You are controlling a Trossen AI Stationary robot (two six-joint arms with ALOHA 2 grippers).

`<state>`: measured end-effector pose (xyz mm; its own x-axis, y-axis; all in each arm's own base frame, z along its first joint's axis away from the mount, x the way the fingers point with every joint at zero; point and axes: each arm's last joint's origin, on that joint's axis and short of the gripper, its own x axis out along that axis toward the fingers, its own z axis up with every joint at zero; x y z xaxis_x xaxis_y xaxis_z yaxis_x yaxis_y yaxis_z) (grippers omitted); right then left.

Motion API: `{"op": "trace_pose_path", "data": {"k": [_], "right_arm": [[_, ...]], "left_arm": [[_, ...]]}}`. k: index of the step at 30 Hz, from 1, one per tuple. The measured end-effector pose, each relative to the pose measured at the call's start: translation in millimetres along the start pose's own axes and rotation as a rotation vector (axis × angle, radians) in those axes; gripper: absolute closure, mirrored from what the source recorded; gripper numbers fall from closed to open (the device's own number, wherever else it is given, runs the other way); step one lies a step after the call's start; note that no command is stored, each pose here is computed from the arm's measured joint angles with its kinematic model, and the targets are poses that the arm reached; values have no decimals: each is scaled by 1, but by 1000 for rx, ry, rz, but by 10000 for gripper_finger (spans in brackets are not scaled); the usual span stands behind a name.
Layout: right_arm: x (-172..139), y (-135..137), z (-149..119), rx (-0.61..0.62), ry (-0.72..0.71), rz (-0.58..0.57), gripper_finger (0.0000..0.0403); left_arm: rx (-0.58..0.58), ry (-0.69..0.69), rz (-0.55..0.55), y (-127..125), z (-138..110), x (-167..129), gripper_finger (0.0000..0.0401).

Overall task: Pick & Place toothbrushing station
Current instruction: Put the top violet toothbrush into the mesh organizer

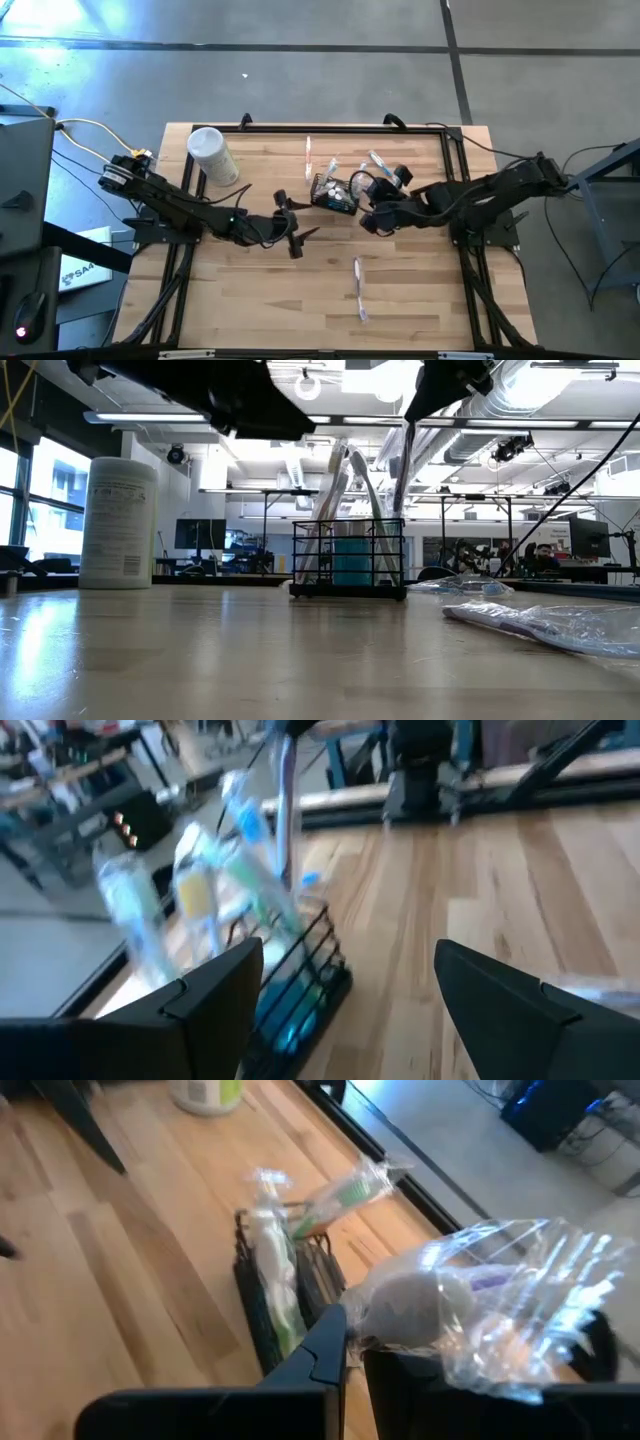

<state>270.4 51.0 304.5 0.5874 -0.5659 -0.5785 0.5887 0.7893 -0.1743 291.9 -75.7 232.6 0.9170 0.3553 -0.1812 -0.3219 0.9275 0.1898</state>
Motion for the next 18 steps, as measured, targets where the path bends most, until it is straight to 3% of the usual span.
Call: {"op": "trace_pose_path", "data": {"k": [9, 18], "right_arm": [[10, -6, 6, 20, 25, 28, 391], [36, 9, -3, -17, 106, 25, 391]], "left_arm": [[-63, 79, 24, 12, 4, -15, 108], [-85, 119, 34, 15, 1, -19, 108]]}}
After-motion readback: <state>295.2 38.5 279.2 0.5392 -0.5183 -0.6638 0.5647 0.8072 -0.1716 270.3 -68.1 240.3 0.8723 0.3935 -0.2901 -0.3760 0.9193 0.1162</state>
